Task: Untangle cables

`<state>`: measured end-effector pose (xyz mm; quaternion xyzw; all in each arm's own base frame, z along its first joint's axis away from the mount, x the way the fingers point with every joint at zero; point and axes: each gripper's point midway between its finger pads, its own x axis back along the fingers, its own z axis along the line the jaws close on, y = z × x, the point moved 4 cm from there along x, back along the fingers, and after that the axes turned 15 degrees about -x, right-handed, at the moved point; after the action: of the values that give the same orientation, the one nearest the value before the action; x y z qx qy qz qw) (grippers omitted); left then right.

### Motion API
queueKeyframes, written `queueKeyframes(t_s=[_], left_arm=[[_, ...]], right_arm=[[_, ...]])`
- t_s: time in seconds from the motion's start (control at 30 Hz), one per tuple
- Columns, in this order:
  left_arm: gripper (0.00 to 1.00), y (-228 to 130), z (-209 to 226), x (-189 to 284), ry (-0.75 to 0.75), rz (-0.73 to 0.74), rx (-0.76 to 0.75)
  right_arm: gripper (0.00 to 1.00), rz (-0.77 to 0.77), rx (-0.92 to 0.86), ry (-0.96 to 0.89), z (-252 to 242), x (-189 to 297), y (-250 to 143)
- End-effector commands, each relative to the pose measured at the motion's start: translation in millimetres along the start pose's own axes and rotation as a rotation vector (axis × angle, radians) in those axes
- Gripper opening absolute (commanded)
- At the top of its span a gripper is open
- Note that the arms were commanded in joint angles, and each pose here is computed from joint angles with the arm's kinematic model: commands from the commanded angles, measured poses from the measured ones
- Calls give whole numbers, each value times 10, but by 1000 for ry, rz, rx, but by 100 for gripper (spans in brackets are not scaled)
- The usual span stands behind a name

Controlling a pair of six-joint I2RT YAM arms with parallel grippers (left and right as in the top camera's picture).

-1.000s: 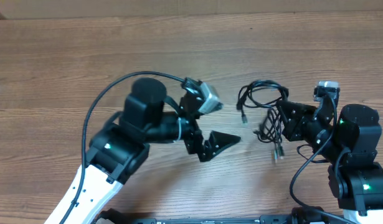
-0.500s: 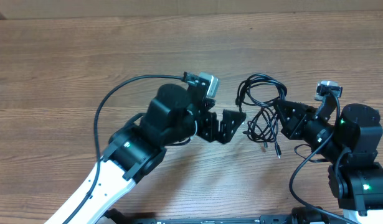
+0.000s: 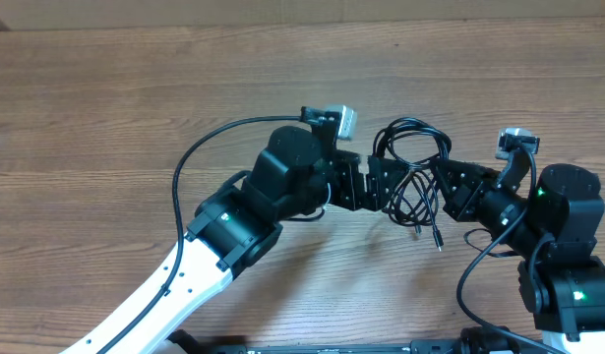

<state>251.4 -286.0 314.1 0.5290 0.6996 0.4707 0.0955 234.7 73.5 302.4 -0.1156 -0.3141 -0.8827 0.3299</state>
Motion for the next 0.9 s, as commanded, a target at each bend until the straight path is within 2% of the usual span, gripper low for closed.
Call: queueKeyframes(t_s=[0.0,0.17,0.3,0.37,0.43,0.67,0.87], left_arm=[[100,35,-298,31,-174,31,11],[100,17,-315,34,-187,48,61],[77,37,-234,2,-130,32,164],[74,34,-153,-36,-83,23,207],[74,17,-94,-80,-55,25,240],[86,-104,41,-261,-18,74,290],[87,-114,74,-302,-6,75,336]], right_arm=[[4,-30,14,13,74,52,64],[3,-23,10,7,61,51,50],[4,-24,10,8,62,51,51],[4,-19,10,14,71,51,45],[4,-18,9,14,71,51,45],[4,-19,10,14,70,51,46],[4,-19,10,14,72,51,47]])
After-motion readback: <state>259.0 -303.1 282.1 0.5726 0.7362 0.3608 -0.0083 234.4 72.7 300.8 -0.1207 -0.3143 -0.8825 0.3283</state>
